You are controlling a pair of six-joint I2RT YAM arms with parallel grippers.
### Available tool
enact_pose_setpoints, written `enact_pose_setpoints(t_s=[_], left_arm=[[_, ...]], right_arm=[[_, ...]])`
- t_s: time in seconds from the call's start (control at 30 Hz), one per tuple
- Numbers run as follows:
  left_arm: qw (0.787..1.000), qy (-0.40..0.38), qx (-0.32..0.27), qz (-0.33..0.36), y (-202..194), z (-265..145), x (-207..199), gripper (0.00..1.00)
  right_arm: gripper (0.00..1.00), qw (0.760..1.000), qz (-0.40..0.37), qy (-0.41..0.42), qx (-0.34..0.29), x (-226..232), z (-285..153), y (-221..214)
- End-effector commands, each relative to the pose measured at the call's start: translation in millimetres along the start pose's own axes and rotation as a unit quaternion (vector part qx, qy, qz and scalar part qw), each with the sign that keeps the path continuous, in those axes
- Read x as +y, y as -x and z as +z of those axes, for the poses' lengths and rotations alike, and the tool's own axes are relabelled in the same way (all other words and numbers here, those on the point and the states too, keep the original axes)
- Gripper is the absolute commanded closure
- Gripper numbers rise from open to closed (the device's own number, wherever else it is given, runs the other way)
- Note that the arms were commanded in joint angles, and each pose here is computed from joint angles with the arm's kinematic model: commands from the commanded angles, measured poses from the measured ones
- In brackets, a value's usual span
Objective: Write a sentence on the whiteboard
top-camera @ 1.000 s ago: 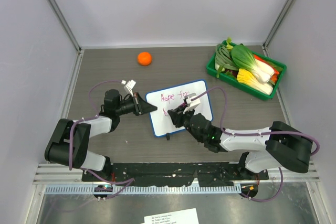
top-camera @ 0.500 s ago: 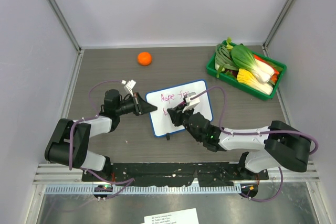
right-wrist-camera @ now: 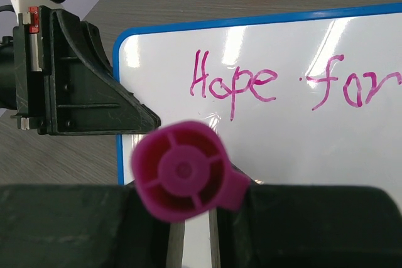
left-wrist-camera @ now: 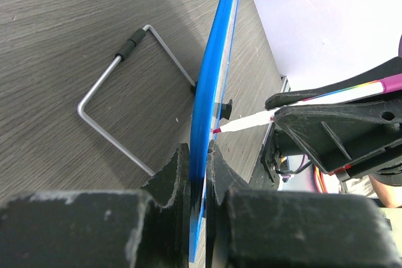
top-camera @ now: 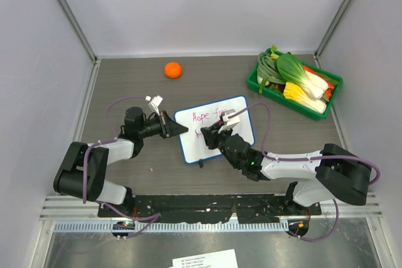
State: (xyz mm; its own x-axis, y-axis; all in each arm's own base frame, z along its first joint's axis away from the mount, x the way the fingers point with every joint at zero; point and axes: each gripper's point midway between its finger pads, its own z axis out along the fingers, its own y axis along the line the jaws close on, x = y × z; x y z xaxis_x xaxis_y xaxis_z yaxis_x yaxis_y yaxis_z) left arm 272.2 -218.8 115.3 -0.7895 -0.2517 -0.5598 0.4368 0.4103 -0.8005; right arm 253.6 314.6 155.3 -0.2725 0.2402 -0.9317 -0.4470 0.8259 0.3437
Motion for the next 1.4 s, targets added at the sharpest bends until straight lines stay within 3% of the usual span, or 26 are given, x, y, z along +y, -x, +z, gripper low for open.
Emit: enact_pose_setpoints(t_s=[0.0, 0.97, 1.37], left_arm=[[0.995, 0.103, 0.011, -0.011, -24.0, -5.1, 50.9, 1.00], [0.995, 0.101, 0.014, -0.011, -25.1, -3.8, 50.7, 1.00], [0.995, 0.102, 0.015, -0.011, -25.6, -3.5, 51.1, 1.00]], right_arm=[[0.99, 0.999, 0.001, -0.033, -0.014, -8.3, 2.9, 9.7], [0.99, 1.000, 0.009, 0.005, 0.029, -0.8, -7.2, -11.3], [0.99, 0.998, 0.058, 0.032, -0.011, 6.0, -17.4, 21.9]])
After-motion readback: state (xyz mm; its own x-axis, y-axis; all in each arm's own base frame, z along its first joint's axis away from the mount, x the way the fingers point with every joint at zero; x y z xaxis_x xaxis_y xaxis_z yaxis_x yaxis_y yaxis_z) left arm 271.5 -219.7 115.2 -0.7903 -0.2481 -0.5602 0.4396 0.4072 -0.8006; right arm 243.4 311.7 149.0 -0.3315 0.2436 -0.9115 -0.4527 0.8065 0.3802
